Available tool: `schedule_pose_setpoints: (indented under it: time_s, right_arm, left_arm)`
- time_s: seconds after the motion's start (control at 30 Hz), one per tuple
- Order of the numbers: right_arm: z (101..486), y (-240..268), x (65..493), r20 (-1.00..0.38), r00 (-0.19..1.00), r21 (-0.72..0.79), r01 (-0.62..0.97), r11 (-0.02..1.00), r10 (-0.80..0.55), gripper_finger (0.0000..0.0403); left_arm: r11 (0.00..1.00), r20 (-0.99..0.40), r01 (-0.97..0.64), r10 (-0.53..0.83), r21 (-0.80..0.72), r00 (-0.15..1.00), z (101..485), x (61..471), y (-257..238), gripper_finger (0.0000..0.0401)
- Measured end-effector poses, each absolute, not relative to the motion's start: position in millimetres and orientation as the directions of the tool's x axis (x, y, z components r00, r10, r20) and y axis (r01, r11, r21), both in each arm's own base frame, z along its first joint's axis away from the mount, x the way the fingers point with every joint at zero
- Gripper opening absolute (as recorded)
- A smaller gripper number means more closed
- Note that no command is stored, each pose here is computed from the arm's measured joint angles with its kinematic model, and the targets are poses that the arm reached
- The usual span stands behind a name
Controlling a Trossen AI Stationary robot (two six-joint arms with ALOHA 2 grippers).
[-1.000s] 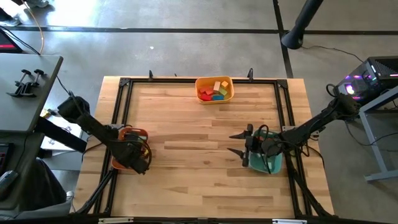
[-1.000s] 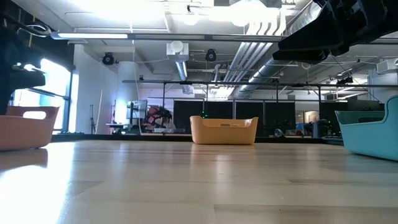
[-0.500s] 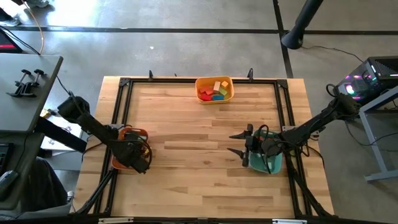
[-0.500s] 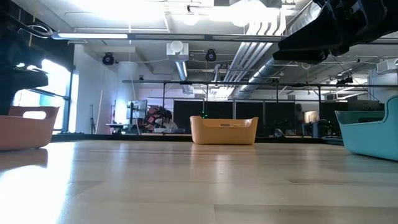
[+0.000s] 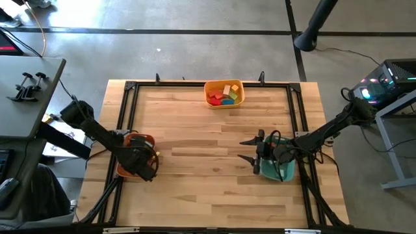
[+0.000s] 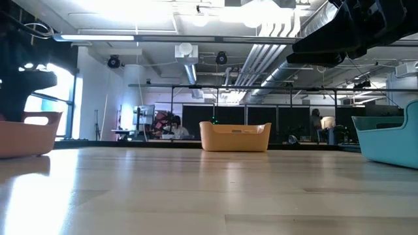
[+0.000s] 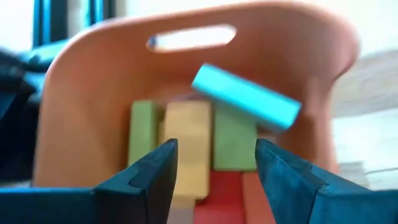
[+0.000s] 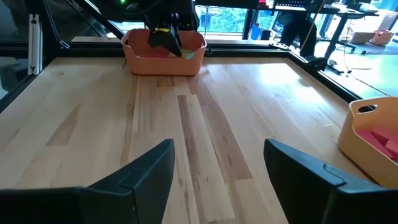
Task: Sort blocks by size
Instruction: Return to Home Position
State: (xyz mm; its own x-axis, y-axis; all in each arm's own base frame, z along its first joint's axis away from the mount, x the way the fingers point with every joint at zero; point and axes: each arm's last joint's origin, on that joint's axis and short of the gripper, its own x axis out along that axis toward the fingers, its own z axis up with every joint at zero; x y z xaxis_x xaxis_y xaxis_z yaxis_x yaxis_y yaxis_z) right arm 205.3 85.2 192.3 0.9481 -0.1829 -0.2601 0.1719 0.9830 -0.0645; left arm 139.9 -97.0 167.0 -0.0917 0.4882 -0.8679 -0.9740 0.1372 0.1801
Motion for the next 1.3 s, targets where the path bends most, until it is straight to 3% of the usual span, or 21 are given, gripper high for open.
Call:
schedule_pose_setpoints:
  time_s: [0.17, 0.33, 0.47, 0.63, 0.8, 0.93, 1.03, 1.17, 1.3]
  right_arm:
    - [192.3, 85.3, 205.3, -0.260, 0.948, -0.064, 0.172, 0.983, -0.183, 0.0245]
    - [194.5, 88.8, 200.2, -0.262, 0.949, -0.086, 0.157, 0.984, -0.174, 0.0245]
    - [207.2, 88.2, 184.1, -0.249, 0.952, -0.065, 0.170, 0.983, -0.181, 0.0245]
    - [225.2, 78.6, 155.0, -0.254, 0.959, 0.003, 0.126, 0.992, -0.121, 0.0225]
    - [231.1, 76.9, 137.6, -0.276, 0.961, 0.104, 0.019, 0.994, 0.011, 0.0170]
    - [230.9, 85.6, 136.8, -0.270, 0.959, 0.092, -0.056, 0.994, 0.079, 0.0118]
    - [227.4, 92.5, 135.1, -0.306, 0.934, 0.004, -0.194, 0.981, 0.185, 0.0079]
    - [234.7, 86.0, 128.9, -0.264, 0.951, -0.040, -0.179, 0.983, 0.163, 0.0030]
    - [235.6, 72.9, 114.9, -0.303, 0.928, -0.036, -0.237, 0.971, 0.216, 0.0004]
  left_arm:
    - [0.200, -0.806, -0.979, 0.585, 0.044, 0.083, 167.4, 147.5, -96.5, 0.0202]
    - [0.411, -0.637, -0.891, 0.639, -0.191, 0.431, 168.5, 169.0, -107.2, 0.0197]
    - [0.515, -0.501, -0.803, 0.631, -0.299, 0.592, 176.3, 184.5, -114.9, 0.0183]
    - [0.623, -0.462, -0.706, 0.543, -0.338, 0.701, 201.1, 203.4, -112.6, 0.0150]
    - [0.794, -0.360, -0.527, 0.416, -0.304, 0.835, 227.8, 230.1, -94.0, 0.0103]
    - [0.877, -0.233, -0.372, 0.310, -0.306, 0.922, 248.9, 253.4, -65.0, 0.0065]
    - [0.922, -0.136, -0.253, 0.221, -0.294, 0.966, 263.4, 260.2, -44.2, 0.0038]
    - [0.921, -0.097, -0.289, 0.273, -0.260, 0.957, 285.5, 240.9, -17.4, 0.0006]
    - [0.914, -0.138, -0.345, 0.322, -0.215, 0.937, 298.3, 211.1, -0.8, 0.0005]
